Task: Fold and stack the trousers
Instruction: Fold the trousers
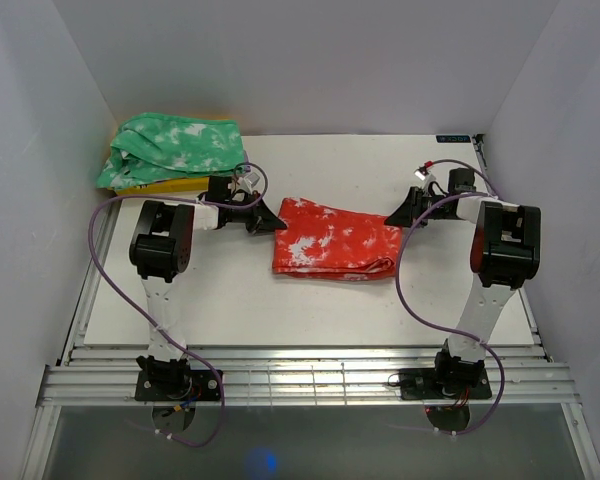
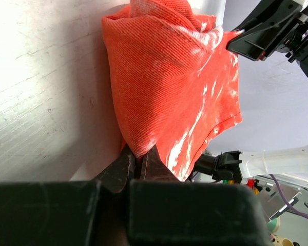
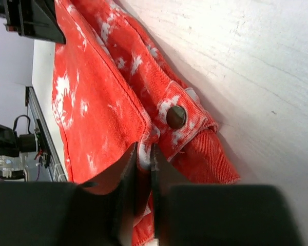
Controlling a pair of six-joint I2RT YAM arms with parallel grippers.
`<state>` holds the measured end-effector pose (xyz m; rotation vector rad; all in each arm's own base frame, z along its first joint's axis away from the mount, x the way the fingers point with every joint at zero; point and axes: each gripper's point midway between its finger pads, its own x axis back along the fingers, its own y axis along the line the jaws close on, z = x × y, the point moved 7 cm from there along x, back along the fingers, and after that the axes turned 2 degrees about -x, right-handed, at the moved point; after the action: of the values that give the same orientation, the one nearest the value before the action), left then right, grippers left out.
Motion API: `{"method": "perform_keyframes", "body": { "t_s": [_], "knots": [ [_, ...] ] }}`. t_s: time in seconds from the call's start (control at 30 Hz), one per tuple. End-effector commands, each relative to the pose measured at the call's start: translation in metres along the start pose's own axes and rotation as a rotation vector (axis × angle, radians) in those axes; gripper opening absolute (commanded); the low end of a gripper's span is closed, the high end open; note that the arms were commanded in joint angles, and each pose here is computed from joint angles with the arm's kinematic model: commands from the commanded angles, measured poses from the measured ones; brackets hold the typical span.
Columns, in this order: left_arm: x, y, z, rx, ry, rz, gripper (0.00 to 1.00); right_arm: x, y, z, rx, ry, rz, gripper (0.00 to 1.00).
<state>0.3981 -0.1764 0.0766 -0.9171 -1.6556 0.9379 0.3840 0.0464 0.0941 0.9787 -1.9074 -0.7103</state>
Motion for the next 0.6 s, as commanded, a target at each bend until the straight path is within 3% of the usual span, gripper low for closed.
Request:
{"method": "perform_keyframes", "body": {
  "t_s": [0.0,0.07,0.1,0.17,0.2,0.4,0.57],
  "knots": [
    [0.022,-0.008,-0.019,-0.059,-0.091,-0.020,0.00,0.012,-0.012,-0.032,0.105,-0.113,0.050,0.30],
    [0.022,-0.008,-0.020,-0.057,-0.094,-0.021,0.00,0.011,-0.013,-0.036,0.082,-0.103,0.060,0.47],
    [0.022,-0.009,-0.020,-0.055,-0.094,-0.018,0.00,0.013,-0.011,-0.039,0.073,-0.100,0.071,0.67],
    [0.022,-0.010,-0.020,-0.051,-0.097,-0.022,0.00,0.021,0.001,-0.042,0.044,-0.076,0.080,0.80],
    [0.023,-0.010,-0.019,-0.049,-0.097,-0.018,0.00,0.025,0.006,-0.042,0.037,-0.067,0.087,0.94],
    [0.023,-0.010,-0.016,-0.036,-0.098,-0.019,0.00,0.045,0.031,-0.003,-0.033,0.053,0.130,0.97],
    [0.024,-0.010,-0.013,-0.038,-0.098,-0.025,0.00,0.036,0.045,0.030,-0.170,0.139,-0.048,0.80]
  ]
}}
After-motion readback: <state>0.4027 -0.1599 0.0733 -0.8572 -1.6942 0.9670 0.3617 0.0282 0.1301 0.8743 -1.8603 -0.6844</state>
